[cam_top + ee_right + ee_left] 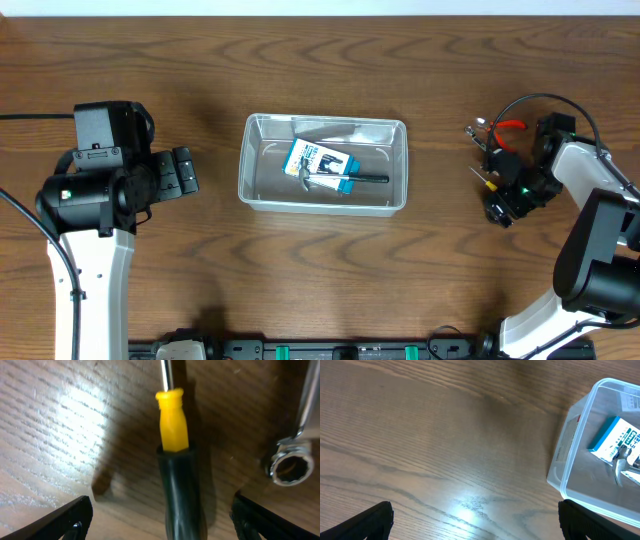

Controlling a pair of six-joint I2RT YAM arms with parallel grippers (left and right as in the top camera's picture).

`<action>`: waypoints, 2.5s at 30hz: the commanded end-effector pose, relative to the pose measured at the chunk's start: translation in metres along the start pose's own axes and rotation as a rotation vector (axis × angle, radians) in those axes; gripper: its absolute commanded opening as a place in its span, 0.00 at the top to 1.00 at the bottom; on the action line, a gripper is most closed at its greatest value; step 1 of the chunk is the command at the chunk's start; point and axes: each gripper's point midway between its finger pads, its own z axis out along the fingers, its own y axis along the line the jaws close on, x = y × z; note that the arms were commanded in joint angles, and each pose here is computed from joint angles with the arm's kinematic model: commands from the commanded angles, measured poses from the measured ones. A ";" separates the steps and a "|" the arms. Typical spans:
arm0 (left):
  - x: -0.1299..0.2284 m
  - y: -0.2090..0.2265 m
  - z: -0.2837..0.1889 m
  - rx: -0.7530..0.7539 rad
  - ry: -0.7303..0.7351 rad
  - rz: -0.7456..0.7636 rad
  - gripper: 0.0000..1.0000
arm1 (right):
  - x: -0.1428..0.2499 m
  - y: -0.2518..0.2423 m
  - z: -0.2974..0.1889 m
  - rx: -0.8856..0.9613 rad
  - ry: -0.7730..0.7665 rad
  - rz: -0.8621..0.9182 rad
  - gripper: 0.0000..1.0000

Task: Pack container
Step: 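Lower the right gripper and grasp the yellow-handled screwdriver, then carry the screwdriver left and lower it into the container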

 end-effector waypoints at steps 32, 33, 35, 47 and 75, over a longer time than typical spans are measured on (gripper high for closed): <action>0.004 0.001 -0.003 -0.001 0.010 -0.012 0.02 | 0.002 0.012 0.031 -0.104 0.040 0.040 0.36; 0.004 0.001 -0.003 -0.001 0.010 -0.012 0.02 | 0.002 0.012 0.031 -0.104 0.040 0.039 0.39; 0.004 0.001 -0.003 -0.001 0.010 -0.012 0.02 | 0.002 0.012 0.031 -0.105 0.041 0.039 0.46; 0.004 0.002 -0.003 -0.001 0.010 -0.012 0.02 | 0.002 0.012 0.031 -0.104 0.041 0.050 0.58; 0.004 0.001 -0.003 0.000 0.009 -0.011 0.02 | -0.014 0.001 0.019 -0.067 -0.022 0.079 0.78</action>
